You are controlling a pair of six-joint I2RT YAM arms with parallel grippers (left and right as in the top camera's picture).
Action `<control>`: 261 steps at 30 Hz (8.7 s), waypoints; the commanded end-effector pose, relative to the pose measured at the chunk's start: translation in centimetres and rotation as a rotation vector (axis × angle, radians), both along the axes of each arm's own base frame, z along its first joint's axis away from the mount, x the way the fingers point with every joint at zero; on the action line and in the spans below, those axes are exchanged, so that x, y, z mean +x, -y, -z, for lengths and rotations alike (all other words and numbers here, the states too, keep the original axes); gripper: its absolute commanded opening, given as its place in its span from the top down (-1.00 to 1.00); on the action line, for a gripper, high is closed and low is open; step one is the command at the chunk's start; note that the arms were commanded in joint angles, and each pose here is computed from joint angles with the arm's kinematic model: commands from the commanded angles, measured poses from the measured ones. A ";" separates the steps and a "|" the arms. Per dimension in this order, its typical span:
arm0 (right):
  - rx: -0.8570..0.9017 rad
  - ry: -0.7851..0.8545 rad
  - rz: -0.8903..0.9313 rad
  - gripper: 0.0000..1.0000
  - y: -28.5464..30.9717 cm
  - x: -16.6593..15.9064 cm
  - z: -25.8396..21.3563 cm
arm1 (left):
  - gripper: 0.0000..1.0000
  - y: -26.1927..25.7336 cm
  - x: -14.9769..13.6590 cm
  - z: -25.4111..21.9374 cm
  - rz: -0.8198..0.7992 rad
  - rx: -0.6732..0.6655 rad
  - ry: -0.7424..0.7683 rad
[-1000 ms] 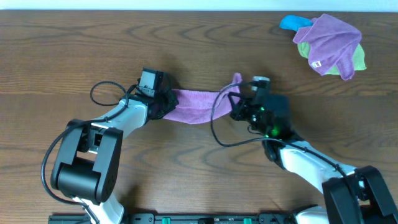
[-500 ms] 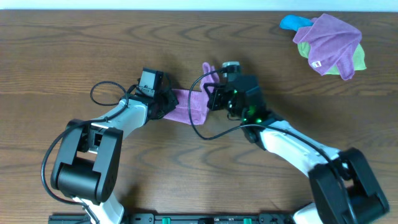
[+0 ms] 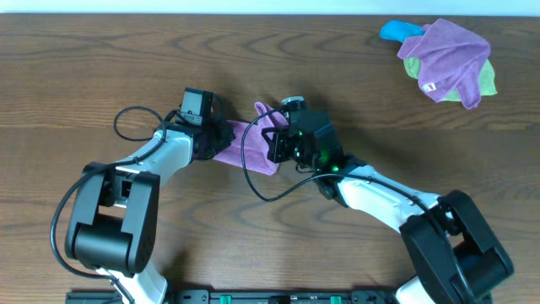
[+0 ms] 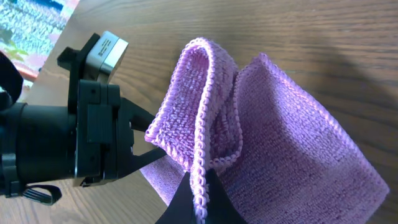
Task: Fold the cloth
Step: 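Lift the strip's right end with the right gripper toward the left gripper, then lay the right end onto the left end, folding the strip in half, then open both grippers and pull them back from the folded towel, then grasp the folded towel with the left gripper and lift it, then carry the folded towel to the far left and lower it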
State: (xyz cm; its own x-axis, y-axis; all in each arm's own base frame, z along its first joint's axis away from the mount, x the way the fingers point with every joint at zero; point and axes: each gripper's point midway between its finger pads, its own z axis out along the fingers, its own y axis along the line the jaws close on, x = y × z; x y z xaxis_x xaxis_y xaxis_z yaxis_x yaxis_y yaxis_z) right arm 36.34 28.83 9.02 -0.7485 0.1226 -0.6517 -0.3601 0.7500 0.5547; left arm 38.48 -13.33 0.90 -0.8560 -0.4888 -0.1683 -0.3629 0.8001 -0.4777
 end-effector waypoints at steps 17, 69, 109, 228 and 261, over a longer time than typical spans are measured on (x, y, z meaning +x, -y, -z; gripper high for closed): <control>0.045 0.074 -0.079 0.97 -4.9 2.2 -3.8 | 0.89 -1.7 -0.4 -0.5 0.039 0.122 -0.005; 0.022 -0.017 -0.264 0.18 -10.8 -2.7 2.4 | 0.89 -8.3 -0.6 -8.2 -0.060 0.203 0.121; -0.259 0.062 -0.174 -0.99 7.3 -6.6 -11.9 | -0.14 -9.0 -7.3 -13.1 -0.086 -0.002 0.058; -0.212 -0.049 0.177 -0.99 19.0 -19.5 -5.2 | 0.89 -11.0 20.1 -14.5 -0.156 -0.310 0.493; -0.213 -0.049 0.178 -0.98 19.0 -19.5 -5.2 | -0.45 -17.6 16.0 -5.7 -0.195 -0.183 0.237</control>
